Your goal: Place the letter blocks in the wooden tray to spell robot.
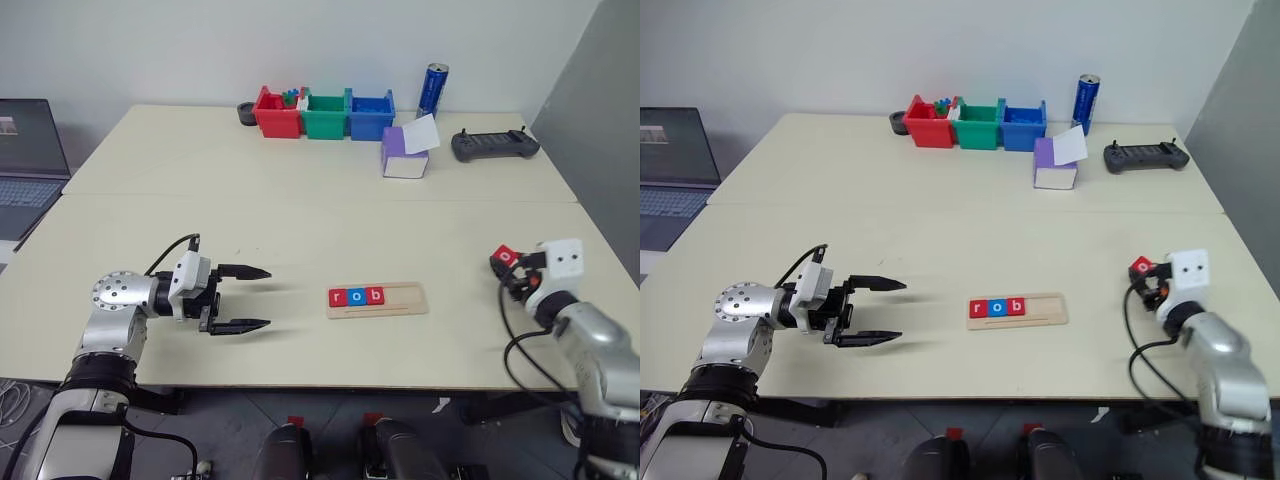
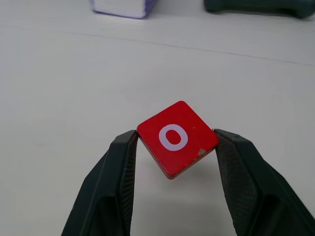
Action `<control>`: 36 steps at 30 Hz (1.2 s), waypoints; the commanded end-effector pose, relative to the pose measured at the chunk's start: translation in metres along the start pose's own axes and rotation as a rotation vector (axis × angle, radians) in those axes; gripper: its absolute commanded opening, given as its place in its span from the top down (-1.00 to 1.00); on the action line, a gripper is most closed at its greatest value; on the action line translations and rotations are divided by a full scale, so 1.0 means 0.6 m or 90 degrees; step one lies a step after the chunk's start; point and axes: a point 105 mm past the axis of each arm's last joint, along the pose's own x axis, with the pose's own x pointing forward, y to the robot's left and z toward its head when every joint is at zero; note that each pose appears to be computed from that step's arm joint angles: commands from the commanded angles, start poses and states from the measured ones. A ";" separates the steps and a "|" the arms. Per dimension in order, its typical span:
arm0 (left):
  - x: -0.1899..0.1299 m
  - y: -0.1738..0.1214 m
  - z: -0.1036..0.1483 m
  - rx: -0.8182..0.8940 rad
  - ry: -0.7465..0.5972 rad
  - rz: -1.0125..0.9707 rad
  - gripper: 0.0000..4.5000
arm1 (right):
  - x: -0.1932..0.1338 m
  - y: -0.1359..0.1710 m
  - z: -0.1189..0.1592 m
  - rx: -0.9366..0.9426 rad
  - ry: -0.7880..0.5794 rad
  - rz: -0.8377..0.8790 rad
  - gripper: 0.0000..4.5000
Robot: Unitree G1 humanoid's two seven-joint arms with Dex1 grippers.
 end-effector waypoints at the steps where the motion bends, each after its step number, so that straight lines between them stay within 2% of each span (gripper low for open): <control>1: -0.004 0.007 0.013 0.022 -0.004 -0.002 -1.00 | -0.020 0.014 -0.001 0.011 0.003 -0.074 0.10; 9: -0.002 0.007 0.007 0.020 0.001 -0.008 -1.00 | -0.023 0.031 -0.006 0.017 0.028 -0.174 0.10; 23: 0.003 0.006 -0.006 0.011 0.007 -0.019 -1.00 | -0.026 0.094 -0.021 0.083 0.077 -0.172 0.10; 27: 0.002 0.007 -0.009 0.009 0.010 -0.018 -1.00 | -0.027 0.093 -0.012 0.087 0.065 -0.168 -0.48; 30: 0.000 0.008 -0.010 0.009 0.011 -0.015 -1.00 | -0.023 0.088 0.002 0.041 0.055 -0.130 -0.96; 33: -0.004 0.010 -0.009 0.012 0.012 -0.011 -1.00 | -0.019 0.075 0.018 -0.039 0.051 -0.056 -0.98; 36: -0.010 0.009 -0.006 0.016 0.012 -0.006 -1.00 | -0.018 0.056 0.038 -0.117 0.045 0.080 -0.98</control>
